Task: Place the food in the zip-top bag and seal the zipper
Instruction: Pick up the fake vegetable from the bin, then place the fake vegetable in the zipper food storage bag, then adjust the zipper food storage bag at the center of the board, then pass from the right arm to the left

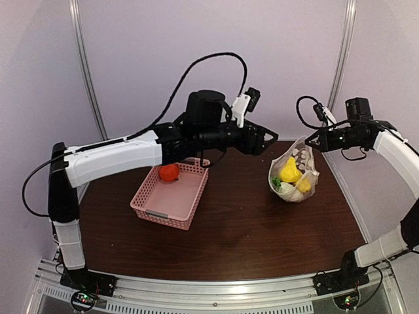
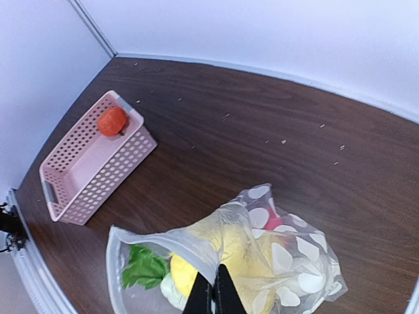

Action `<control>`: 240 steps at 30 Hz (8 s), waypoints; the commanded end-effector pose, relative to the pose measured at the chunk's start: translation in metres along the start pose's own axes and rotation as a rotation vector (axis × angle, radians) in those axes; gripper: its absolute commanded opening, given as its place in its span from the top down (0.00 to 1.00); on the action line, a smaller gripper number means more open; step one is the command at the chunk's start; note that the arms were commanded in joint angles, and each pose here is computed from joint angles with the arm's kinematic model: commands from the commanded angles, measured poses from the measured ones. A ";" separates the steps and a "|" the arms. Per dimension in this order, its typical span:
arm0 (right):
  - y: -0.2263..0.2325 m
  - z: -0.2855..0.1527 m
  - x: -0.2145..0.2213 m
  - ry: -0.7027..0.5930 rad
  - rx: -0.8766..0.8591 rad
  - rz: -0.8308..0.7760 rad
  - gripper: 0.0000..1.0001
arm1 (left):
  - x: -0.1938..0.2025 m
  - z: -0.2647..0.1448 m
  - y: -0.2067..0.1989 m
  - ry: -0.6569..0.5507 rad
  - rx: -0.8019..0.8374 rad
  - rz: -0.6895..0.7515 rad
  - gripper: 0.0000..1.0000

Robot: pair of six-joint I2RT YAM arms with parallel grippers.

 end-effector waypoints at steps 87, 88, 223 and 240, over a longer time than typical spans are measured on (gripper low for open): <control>-0.026 -0.009 0.024 -0.064 0.108 0.021 1.00 | 0.003 -0.066 0.061 0.116 -0.050 0.034 0.52; -0.026 -0.009 0.023 -0.062 0.105 0.024 1.00 | -0.002 -0.059 0.048 0.061 0.027 0.007 0.52; -0.016 -0.020 -0.022 -0.173 0.223 -0.080 1.00 | 0.049 0.037 0.032 0.074 0.013 -0.094 0.32; -0.039 0.021 0.026 0.007 0.170 -0.035 1.00 | 0.094 -0.034 0.093 0.255 -0.191 -0.111 0.30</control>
Point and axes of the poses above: each gripper's point midway between its finger pads, its own z axis out along the fingers, its own y axis along the line the jaws close on, x = y × z, the point moved 5 cm from there along -z, back along the fingers, and after that the axes turned 10 degrees about z, right-handed, at the moved point
